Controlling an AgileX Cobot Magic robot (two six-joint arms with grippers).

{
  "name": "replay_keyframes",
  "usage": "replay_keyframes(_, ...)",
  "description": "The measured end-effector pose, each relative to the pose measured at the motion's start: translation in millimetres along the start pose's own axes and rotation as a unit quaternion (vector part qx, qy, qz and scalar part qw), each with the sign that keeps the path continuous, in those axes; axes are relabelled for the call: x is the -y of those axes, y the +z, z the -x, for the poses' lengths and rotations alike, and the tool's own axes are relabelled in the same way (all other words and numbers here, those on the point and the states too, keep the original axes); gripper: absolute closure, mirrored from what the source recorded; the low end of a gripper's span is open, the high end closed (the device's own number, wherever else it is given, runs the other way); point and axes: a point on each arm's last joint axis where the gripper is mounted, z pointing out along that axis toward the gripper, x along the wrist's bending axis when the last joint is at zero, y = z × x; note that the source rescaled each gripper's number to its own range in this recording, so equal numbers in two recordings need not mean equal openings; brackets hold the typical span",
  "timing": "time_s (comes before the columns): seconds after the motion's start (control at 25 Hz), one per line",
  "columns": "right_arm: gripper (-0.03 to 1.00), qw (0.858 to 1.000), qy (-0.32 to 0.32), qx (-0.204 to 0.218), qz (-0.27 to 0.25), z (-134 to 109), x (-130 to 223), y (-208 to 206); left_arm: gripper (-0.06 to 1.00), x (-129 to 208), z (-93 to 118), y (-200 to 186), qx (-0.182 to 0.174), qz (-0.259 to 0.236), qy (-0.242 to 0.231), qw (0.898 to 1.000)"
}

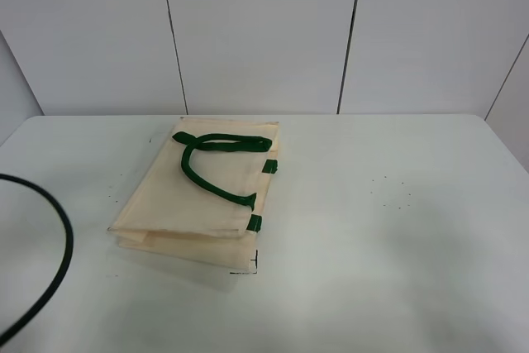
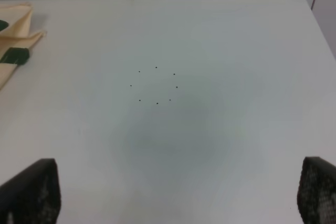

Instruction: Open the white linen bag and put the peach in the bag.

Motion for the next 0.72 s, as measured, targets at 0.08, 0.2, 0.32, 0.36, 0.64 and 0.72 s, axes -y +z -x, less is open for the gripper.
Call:
replay_keyframes(0.08,-0.03,1.000,0.000,0.000,0.000,0,0,0,-0.06,16,0,-2,0.004,0.040,-0.002,0.999)
replay_keyframes(0.2,-0.03,1.000,0.000,0.000,0.000,0,0,0,-0.06,41,-1,-17,0.014,0.142,-0.002,0.990)
replay_keyframes(0.32,-0.03,1.000,0.000,0.000,0.000,0,0,0,-0.06,57,-1,-27,0.017,0.210,-0.004,0.978)
replay_keyframes(0.36,-0.03,1.000,0.000,0.000,0.000,0,0,0,-0.06,62,-2,-29,0.018,0.230,-0.004,0.973)
replay_keyframes(0.64,-0.03,1.000,0.000,0.000,0.000,0,0,0,-0.06,83,-3,-37,0.021,0.303,-0.007,0.953)
replay_keyframes(0.72,-0.03,1.000,0.000,0.000,0.000,0,0,0,-0.06,83,-3,-36,0.021,0.304,-0.007,0.952)
